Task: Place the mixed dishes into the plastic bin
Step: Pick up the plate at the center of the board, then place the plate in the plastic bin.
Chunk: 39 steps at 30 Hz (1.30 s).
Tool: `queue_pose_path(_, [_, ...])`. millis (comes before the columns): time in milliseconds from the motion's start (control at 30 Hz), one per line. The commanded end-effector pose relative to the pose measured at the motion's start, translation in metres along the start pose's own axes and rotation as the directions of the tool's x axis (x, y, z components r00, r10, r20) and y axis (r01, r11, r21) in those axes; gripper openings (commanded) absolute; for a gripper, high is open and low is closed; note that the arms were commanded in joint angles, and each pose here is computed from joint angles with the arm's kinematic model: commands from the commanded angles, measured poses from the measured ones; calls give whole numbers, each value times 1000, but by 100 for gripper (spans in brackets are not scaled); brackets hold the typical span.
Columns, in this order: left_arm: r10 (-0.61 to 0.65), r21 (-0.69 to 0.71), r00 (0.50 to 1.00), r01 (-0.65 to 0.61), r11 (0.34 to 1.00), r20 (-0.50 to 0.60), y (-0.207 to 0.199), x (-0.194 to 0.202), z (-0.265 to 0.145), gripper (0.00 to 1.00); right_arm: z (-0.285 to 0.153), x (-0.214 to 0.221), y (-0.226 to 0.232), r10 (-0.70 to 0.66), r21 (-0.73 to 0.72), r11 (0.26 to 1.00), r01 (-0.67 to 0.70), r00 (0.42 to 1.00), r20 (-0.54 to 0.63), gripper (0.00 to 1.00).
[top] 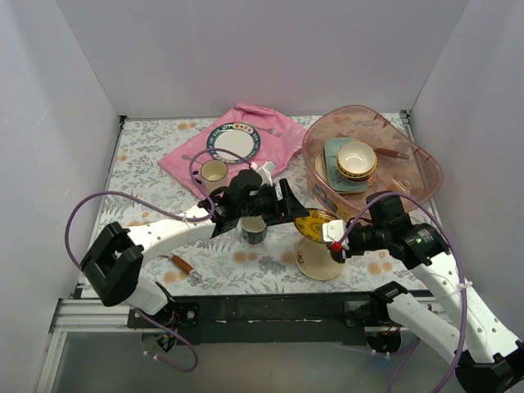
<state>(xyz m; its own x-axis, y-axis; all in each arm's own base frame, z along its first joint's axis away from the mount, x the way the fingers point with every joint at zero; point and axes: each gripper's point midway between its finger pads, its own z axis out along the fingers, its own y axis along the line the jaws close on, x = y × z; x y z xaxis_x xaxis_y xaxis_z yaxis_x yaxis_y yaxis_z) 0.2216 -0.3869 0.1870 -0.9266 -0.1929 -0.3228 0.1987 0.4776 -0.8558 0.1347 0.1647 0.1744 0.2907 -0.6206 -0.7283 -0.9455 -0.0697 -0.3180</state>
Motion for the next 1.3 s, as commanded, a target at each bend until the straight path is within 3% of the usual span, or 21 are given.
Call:
queue_pose_path(0, [94,-26,991,-92,995,98,-17,-20,-30,72,-15,-36,-9,-7,11,1000,6,995,99,1])
queue_pose_path(267, [306,-201,907,-255,946,289,-20,-59,-96,98,-43,-75,-23,-23,49,999,15,986,166,1])
queue_pose_path(300, [328,-236,875,-255,938,356,-23,-70,-113,98,-46,-78,-25,-28,52,998,19,984,174,1])
queue_pose_path(533, [407,-335,788,-270,903,461,-15,-79,-170,98,-71,-105,-49,-56,135,990,30,979,194,1])
queue_pose_path(833, [392,-338,793,-250,907,466,11,-59,-185,98,-110,-118,-110,-34,351,936,-15,991,132,1])
queue_pose_path(1267, [403,-300,809,-293,908,429,28,-35,-185,98,-157,-66,-197,128,626,774,-96,992,-6,1])
